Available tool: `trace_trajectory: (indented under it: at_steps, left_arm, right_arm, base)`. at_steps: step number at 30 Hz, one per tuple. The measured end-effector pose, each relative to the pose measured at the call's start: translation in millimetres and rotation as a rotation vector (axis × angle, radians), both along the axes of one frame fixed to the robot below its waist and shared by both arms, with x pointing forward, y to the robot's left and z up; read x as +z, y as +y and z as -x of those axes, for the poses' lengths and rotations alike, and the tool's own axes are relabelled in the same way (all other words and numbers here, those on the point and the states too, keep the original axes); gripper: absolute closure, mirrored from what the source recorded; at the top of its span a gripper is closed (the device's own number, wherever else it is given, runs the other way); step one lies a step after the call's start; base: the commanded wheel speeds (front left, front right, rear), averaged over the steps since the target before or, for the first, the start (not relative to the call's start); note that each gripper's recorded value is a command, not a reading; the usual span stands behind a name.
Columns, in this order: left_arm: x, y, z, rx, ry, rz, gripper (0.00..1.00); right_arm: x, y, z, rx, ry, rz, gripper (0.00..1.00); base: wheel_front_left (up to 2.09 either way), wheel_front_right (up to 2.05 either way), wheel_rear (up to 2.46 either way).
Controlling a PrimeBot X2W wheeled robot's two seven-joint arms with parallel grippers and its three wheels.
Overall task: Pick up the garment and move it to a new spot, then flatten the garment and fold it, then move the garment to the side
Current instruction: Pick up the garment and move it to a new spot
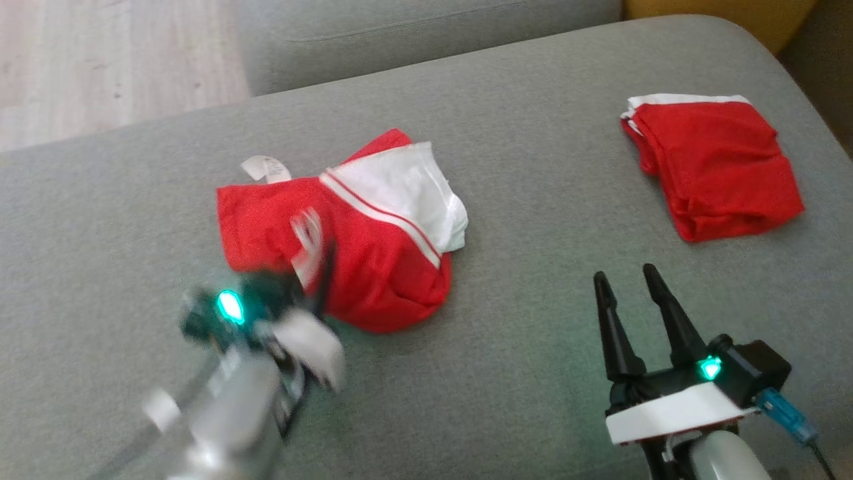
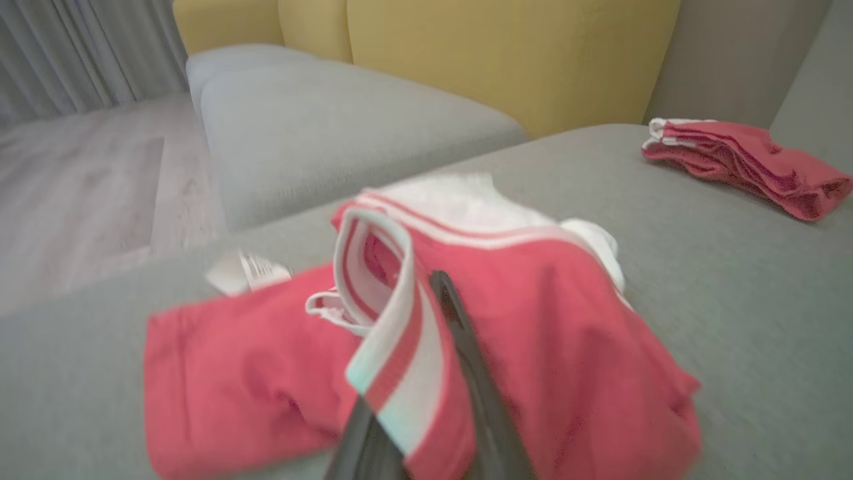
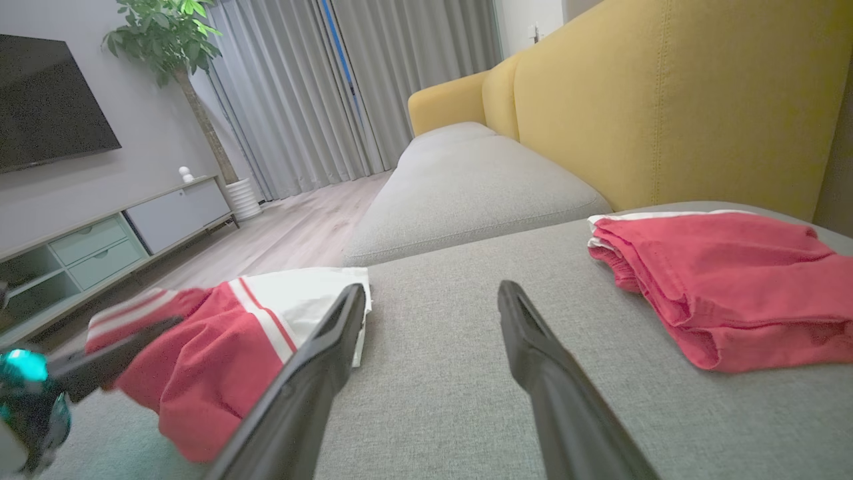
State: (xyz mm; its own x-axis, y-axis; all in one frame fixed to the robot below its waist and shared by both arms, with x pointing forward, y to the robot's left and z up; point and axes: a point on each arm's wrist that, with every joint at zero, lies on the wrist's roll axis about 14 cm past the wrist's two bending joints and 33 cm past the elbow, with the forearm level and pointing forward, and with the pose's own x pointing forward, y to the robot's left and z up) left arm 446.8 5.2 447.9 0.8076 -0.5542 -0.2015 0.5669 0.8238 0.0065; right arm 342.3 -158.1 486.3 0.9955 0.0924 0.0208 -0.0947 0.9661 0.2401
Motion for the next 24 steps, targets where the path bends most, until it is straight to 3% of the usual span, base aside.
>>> trace_trajectory:
  at_steps: [1,2,4,5,13,24]
  left_arm:
    - [-12,0,13,0.012,0.037,0.015,1.0]
    - [-19,-1,24,0.017,0.057,0.021,0.9]
    - [-25,-3,43,0.017,0.072,0.035,0.37]
    - [-25,-3,50,0.025,0.071,0.046,0.0]
    - [14,15,86,0.156,-0.064,0.109,0.0]
    - [76,110,117,0.504,-0.296,0.175,0.0]
  right_arm:
    - [-1,0,-1,-0.001,0.002,-0.002,0.0]
    - [-1,0,-2,-0.002,0.003,-0.004,0.0]
    - [-3,0,-2,0.0,0.007,-0.005,0.0]
    - [-4,1,-1,0.002,0.012,-0.006,0.0]
    - [-20,6,19,0.015,0.058,-0.015,0.0]
    - [-6,15,26,0.062,0.001,0.051,0.0]
  base:
    - [0.0,0.0,0.0]
    - [0.0,0.0,0.0]
    - [0.0,0.0,0.0]
    - [0.0,0.0,0.0]
    - [0.0,0.0,0.0]
    - [0.0,0.0,0.0]
